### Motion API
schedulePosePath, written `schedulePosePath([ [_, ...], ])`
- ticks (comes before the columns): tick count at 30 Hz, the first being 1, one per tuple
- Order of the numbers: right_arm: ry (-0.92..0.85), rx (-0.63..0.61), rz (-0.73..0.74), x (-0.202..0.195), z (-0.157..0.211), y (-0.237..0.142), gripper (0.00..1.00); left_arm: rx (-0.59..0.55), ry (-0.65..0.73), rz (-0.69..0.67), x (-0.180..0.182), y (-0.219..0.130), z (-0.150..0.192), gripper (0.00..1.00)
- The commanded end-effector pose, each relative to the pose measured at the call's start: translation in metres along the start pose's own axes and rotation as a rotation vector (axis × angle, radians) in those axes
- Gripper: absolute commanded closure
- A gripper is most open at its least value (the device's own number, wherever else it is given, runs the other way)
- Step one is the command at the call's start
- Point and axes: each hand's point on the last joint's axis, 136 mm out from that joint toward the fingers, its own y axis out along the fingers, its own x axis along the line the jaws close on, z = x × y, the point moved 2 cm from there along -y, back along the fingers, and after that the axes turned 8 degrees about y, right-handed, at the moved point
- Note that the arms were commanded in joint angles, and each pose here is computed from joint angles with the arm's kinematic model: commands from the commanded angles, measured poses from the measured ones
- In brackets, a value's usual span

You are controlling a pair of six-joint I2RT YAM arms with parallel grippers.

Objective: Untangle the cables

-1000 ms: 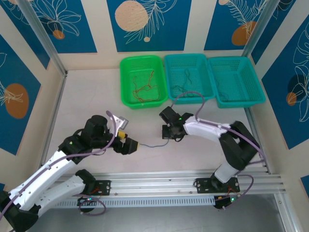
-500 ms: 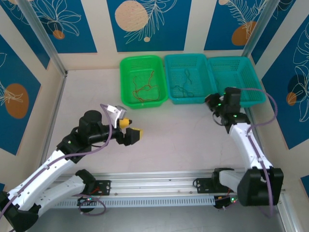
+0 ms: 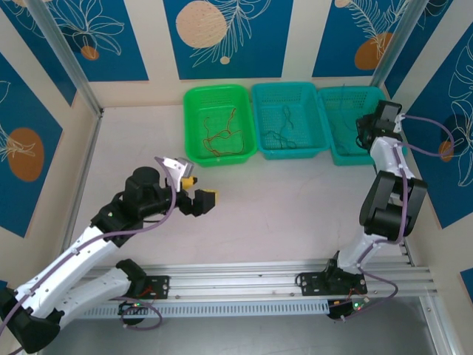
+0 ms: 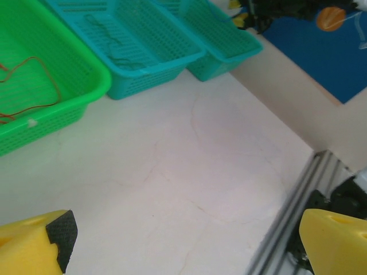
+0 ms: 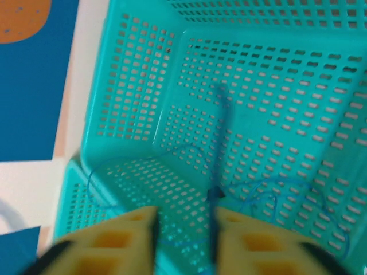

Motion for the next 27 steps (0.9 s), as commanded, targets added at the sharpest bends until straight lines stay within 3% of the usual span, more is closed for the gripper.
schedulePosePath([
  [1,-0.078,0.058,0.037,0.006,0.007,-0.007,0.30,-0.002,0.055,-0.163,0.022,-0.004,-0.004,0.00],
  [3,-0.133,0.082,0.007,0.011,0.020,-0.020,0.24,0.017,0.084,-0.315,0.047,-0.005,0.002,0.00],
  [7,-0.300,0.148,-0.066,0.007,0.061,-0.066,0.23,0.039,0.154,-0.655,0.103,-0.013,0.014,0.00],
  [15,-0.836,-0.001,-0.115,-0.085,0.138,-0.138,0.20,-0.026,0.144,-0.949,0.179,-0.044,0.044,0.00],
  [18,-0.970,-0.060,-0.230,-0.111,0.157,-0.136,0.17,-0.029,0.164,-1.028,0.199,-0.053,0.058,0.00],
  [21,-1.035,-0.100,-0.312,-0.107,0.160,-0.135,0.11,-0.024,0.169,-1.071,0.218,-0.052,0.071,0.00],
  [27,-1.102,-0.146,-0.416,-0.099,0.165,-0.083,0.10,0.001,0.176,-1.141,0.257,-0.038,0.098,0.00],
])
